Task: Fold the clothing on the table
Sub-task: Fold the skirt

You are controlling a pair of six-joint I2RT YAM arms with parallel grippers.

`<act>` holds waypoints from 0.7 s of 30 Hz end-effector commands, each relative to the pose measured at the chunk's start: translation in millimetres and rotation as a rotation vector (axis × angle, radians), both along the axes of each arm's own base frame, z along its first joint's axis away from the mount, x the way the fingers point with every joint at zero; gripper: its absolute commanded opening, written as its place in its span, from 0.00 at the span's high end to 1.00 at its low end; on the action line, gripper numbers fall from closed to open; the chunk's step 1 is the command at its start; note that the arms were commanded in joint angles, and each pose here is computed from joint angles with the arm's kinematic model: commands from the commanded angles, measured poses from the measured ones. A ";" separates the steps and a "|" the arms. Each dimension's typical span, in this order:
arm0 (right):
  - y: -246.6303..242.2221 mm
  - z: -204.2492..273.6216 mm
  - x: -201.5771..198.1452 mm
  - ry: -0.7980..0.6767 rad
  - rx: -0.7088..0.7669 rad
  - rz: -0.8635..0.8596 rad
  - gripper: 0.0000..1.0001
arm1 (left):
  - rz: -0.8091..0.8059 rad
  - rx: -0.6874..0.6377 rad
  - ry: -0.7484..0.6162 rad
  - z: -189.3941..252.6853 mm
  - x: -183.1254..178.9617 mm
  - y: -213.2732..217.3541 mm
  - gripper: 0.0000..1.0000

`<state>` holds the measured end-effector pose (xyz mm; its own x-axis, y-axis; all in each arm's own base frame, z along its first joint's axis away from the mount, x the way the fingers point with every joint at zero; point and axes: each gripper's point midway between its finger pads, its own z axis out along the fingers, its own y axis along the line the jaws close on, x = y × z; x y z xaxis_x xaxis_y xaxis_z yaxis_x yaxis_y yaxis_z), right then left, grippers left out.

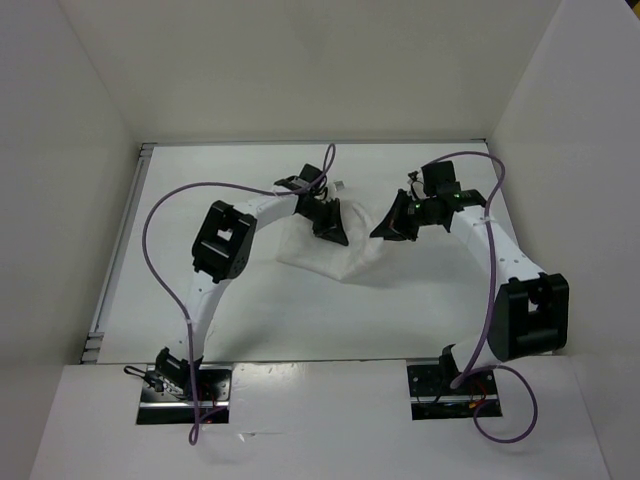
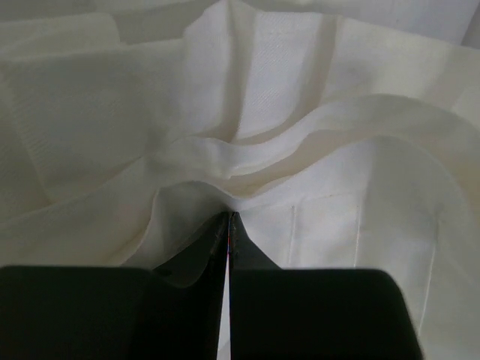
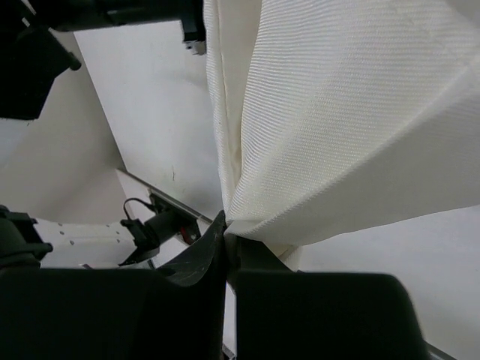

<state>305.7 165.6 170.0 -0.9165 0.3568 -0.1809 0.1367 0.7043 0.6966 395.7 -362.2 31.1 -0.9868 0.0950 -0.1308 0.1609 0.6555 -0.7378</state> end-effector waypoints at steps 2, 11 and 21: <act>24.9 39.2 1.2 -0.095 0.049 0.071 1.00 | -0.056 -0.074 0.006 3.0 -8.2 -34.3 0.93; 33.6 37.4 0.1 -0.096 0.038 0.103 1.00 | -0.049 -0.064 -0.023 25.4 -8.1 -30.2 0.93; 27.5 3.5 -11.4 -0.011 -0.015 0.137 1.00 | 0.216 -0.037 -0.278 143.4 46.0 96.8 0.64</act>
